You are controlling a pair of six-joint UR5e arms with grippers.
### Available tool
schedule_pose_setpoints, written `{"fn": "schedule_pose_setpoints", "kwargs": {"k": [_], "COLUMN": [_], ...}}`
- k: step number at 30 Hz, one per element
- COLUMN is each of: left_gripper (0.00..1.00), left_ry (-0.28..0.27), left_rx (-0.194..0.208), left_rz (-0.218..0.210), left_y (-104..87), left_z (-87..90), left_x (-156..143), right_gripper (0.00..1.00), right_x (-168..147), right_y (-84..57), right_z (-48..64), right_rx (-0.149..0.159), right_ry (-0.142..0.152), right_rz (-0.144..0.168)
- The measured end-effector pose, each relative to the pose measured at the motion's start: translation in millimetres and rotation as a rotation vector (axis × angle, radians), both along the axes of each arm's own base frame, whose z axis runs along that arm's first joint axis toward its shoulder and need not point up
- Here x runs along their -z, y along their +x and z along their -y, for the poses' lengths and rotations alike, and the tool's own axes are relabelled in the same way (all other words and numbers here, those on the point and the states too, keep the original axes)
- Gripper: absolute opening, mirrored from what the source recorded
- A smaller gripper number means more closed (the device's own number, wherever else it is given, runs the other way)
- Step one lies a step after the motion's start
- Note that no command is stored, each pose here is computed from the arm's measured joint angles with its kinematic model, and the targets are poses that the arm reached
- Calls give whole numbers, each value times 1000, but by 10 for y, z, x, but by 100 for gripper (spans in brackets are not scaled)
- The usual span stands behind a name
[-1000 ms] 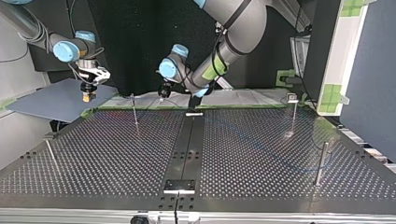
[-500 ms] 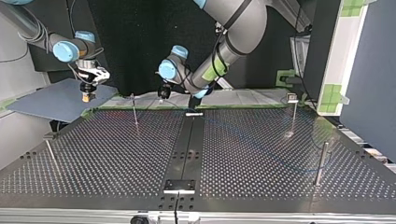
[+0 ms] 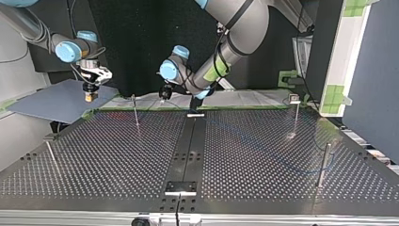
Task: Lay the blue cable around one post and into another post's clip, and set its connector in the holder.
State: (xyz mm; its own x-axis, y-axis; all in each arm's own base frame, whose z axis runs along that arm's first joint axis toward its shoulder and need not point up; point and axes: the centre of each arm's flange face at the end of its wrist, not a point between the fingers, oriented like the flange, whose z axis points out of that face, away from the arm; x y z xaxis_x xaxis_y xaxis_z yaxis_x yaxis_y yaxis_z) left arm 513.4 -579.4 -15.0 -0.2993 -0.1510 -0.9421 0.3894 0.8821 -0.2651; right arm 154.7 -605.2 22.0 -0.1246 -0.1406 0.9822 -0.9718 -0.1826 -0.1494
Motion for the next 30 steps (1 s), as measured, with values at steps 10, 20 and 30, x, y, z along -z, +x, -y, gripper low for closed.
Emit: {"fn": "schedule_pose_setpoints", "kwargs": {"k": [10, 20, 30], "left_gripper": [2, 68, 100], "left_ry": [1, 5, 43], "left_rx": [-2, 3, 23], "left_rz": [-2, 1, 22], "left_y": [4, -12, -69], "left_z": [-11, 1, 55], "left_x": [5, 8, -2], "right_gripper": [0, 0, 0], "right_x": [65, 79, 79], "right_y": [8, 20, 28], "right_z": [-14, -16, -15], "right_rx": [-6, -11, -13], "right_ry": [7, 5, 4], "right_rz": [-2, -1, -1]}}
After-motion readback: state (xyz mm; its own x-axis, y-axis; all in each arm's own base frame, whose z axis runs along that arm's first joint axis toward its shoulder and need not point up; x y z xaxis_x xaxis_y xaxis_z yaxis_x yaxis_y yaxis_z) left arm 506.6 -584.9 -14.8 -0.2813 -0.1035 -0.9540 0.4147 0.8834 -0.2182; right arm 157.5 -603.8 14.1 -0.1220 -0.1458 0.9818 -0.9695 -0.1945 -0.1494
